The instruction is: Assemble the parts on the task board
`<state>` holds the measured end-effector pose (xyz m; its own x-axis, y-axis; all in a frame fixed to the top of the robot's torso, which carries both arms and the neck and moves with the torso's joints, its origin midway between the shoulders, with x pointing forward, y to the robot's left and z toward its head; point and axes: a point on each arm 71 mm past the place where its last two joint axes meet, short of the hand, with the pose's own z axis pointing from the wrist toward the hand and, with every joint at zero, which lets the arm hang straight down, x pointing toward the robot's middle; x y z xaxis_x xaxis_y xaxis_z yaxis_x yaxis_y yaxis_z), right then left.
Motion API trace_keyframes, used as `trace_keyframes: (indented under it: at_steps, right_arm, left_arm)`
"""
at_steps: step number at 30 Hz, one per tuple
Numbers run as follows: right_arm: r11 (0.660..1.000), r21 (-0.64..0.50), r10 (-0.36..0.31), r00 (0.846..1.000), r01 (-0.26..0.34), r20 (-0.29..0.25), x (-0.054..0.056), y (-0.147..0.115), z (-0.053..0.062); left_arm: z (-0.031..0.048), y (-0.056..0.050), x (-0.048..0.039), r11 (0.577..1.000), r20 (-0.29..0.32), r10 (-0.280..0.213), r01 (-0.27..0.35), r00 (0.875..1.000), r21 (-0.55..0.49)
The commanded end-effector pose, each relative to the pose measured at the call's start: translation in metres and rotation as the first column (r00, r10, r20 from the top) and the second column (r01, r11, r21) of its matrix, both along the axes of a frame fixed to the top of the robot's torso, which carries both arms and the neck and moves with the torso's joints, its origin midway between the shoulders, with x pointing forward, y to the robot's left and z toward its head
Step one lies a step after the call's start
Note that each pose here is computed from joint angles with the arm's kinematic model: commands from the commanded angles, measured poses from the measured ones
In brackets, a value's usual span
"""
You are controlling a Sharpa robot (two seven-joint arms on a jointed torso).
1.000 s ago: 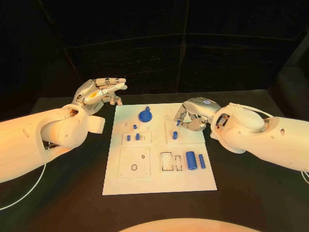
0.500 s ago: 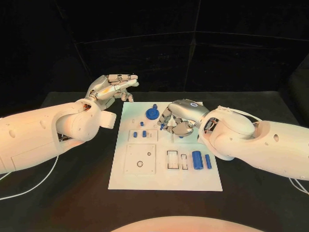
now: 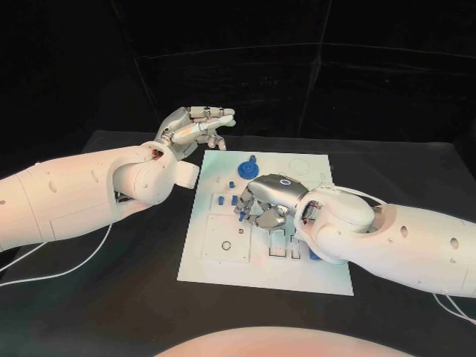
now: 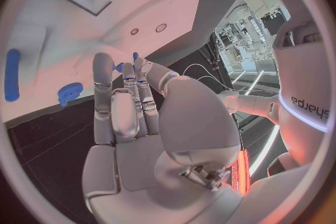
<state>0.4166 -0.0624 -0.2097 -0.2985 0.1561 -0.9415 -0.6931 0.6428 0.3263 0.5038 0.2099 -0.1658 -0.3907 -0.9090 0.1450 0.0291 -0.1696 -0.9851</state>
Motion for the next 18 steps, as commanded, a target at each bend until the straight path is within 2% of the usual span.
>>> trace_keyframes:
  at_steps: [1,18]
  right_arm:
    - [0.999,-0.038,0.028,1.000,-0.028,0.008,-0.0005,0.0024,-0.0038]
    - [0.995,-0.087,0.042,0.999,-0.044,-0.023,-0.0037,0.0062,-0.0119]
  left_arm:
    - [0.0014,-0.0016,0.0003,1.000,0.004,-0.004,0.004,1.000,-0.006]
    - [0.0013,-0.0013,0.0009,1.000,0.002,-0.006,0.006,1.000,-0.006]
